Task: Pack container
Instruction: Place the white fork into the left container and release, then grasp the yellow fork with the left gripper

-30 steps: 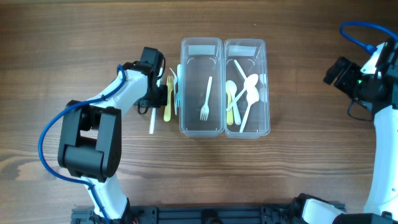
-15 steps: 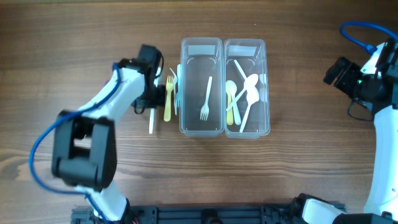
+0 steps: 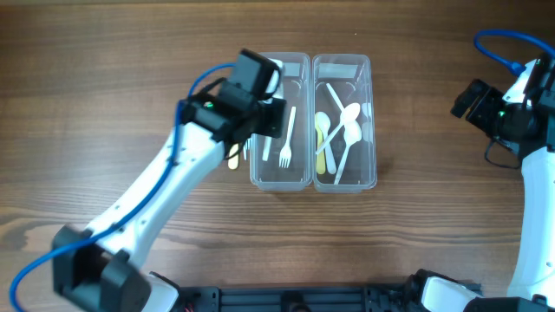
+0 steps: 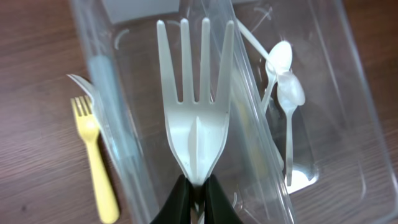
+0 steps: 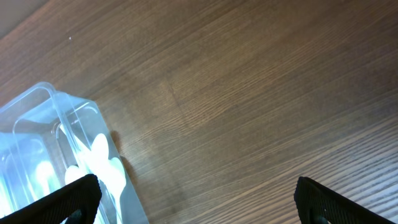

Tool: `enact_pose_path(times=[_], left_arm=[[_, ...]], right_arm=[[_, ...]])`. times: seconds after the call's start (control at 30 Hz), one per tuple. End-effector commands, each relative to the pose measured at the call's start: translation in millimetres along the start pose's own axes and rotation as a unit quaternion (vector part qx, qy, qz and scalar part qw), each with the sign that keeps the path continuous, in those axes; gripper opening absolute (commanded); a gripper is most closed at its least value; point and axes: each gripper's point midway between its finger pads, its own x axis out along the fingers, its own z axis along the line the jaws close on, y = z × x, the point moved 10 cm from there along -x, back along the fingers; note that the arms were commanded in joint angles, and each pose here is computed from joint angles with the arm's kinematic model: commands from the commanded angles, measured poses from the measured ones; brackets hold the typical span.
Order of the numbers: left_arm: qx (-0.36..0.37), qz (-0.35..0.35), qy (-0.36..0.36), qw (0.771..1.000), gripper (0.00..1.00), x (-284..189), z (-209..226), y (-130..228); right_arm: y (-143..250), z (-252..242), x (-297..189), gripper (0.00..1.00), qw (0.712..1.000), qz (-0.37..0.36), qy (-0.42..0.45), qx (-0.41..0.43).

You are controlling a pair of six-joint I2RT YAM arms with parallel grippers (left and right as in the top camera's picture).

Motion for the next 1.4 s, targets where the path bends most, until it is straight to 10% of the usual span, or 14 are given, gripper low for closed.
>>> enact_pose_path(times=[0.0,0.1,0.27,0.37,0.43,0.6,0.97,1.37], left_arm=[[-0.018,0.034,-0.021,0.999,0.04,46.1,-2.4,4.9],[-0.019,0.057,-0.027,0.998,0.09,69.9,-0.1,9.8],[-0.022,0.023,-0.016,0.999,0.57,31.5,-3.5,-8.7],[-0.033,-0.024,-0.009,0.999,0.59,-14.5,0.8,-25.3],[-0.042,-0.048,-0.014,0.998,0.55,-32.8,8.7,-29.0],[-0.091,-0.008,-0.112,0.989,0.05,-25.6,61.8,-20.6],[-0.102,0.149,-0.121,0.976,0.04,95.4,98.3,10.6],[-0.04,0.155,-0.071,0.985,0.04,113.6,39.2,19.3]], right_arm=[[0.8,-0.2,1.7,1.0,1.0,0.003,-0.003,0.002],[0.8,-0.2,1.7,1.0,1.0,0.003,-0.003,0.001],[0.8,-0.2,1.7,1.0,1.0,0.003,-0.003,0.001],[0.8,-0.2,1.7,1.0,1.0,0.003,-0.003,0.001],[0.8,-0.2,1.7,1.0,1.0,0.003,-0.003,0.001],[0.8,-0.2,1.7,1.0,1.0,0.003,-0.003,0.001],[0.8,-0.2,1.7,1.0,1.0,0.003,-0.003,0.001],[0.8,-0.2,1.7,1.0,1.0,0.003,-0.003,0.001]])
